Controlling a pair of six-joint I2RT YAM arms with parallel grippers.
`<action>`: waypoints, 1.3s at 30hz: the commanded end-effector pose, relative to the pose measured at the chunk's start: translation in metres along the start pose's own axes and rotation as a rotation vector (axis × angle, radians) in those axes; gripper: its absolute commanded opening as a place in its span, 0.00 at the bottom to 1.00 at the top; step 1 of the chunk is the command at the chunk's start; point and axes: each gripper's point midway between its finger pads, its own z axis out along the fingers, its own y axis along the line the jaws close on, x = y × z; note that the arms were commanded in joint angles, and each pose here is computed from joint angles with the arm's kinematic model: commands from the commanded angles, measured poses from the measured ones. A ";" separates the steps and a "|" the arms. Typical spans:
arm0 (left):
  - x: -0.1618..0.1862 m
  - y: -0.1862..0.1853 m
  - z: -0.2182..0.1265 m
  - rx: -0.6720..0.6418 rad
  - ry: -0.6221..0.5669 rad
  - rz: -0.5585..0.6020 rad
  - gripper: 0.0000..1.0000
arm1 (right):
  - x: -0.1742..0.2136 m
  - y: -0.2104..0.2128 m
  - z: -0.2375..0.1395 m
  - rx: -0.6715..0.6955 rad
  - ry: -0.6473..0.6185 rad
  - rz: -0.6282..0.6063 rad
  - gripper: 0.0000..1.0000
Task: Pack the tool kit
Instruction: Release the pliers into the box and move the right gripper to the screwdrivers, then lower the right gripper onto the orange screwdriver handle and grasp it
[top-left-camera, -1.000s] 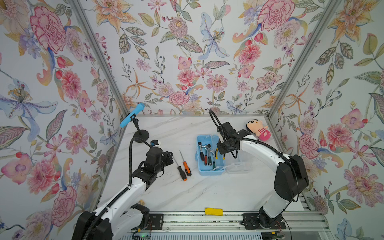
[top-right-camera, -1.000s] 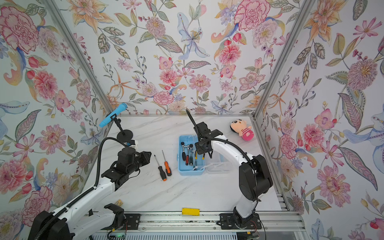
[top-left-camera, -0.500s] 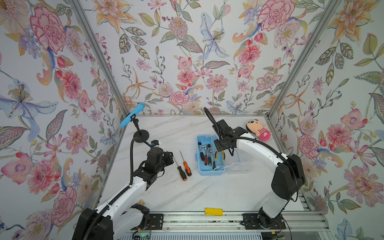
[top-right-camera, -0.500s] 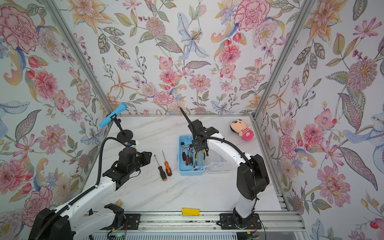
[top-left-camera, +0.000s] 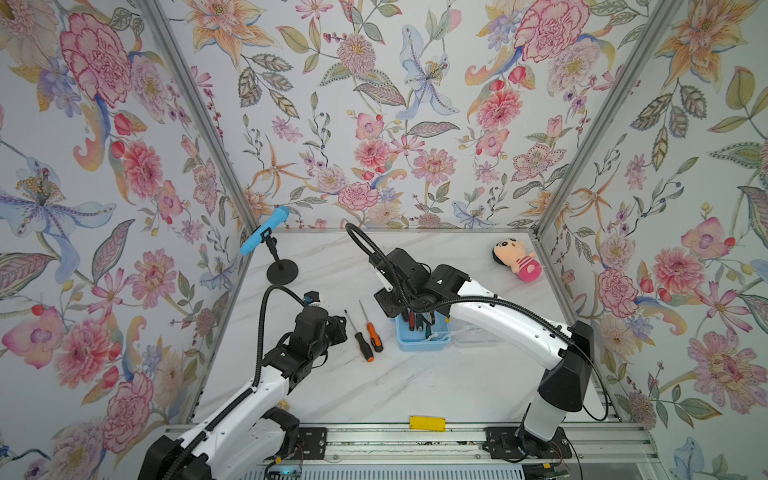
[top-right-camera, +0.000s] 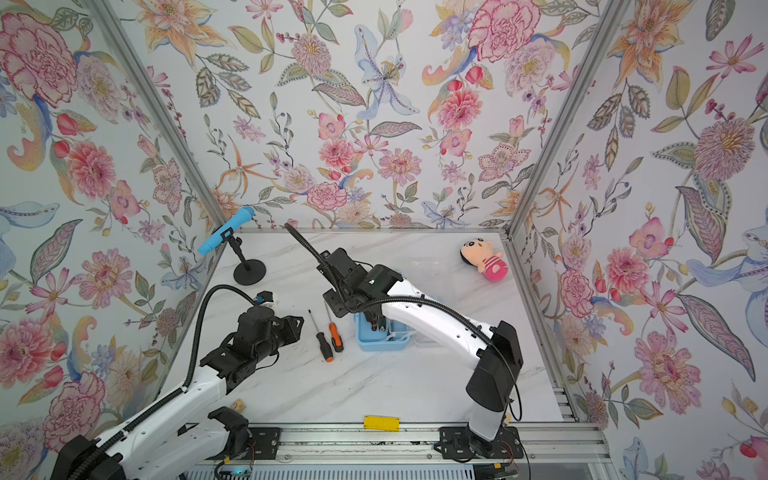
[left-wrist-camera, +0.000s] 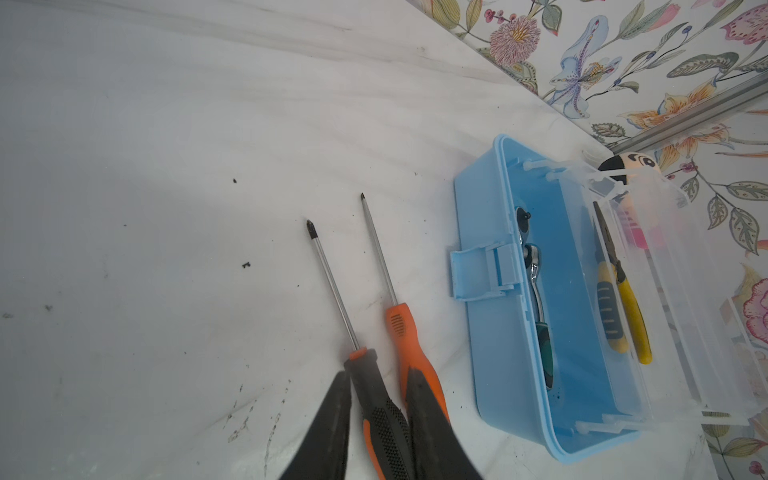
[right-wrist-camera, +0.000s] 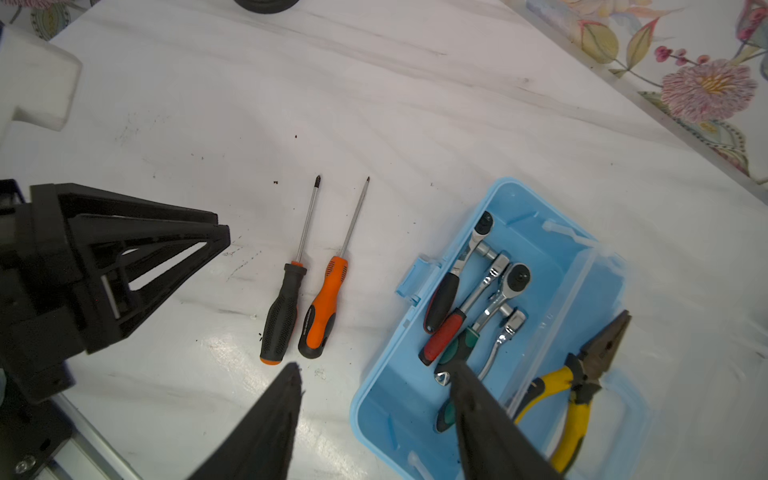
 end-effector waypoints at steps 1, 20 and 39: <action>0.024 0.014 0.001 -0.059 0.043 -0.004 0.30 | 0.023 0.035 0.045 -0.108 0.102 -0.013 0.60; 0.054 0.028 0.000 -0.049 0.067 -0.054 0.33 | 0.056 0.030 0.147 -0.123 0.257 0.061 0.49; 0.056 0.026 0.007 -0.043 0.076 -0.050 0.32 | 0.082 0.021 0.180 -0.043 0.326 0.070 0.37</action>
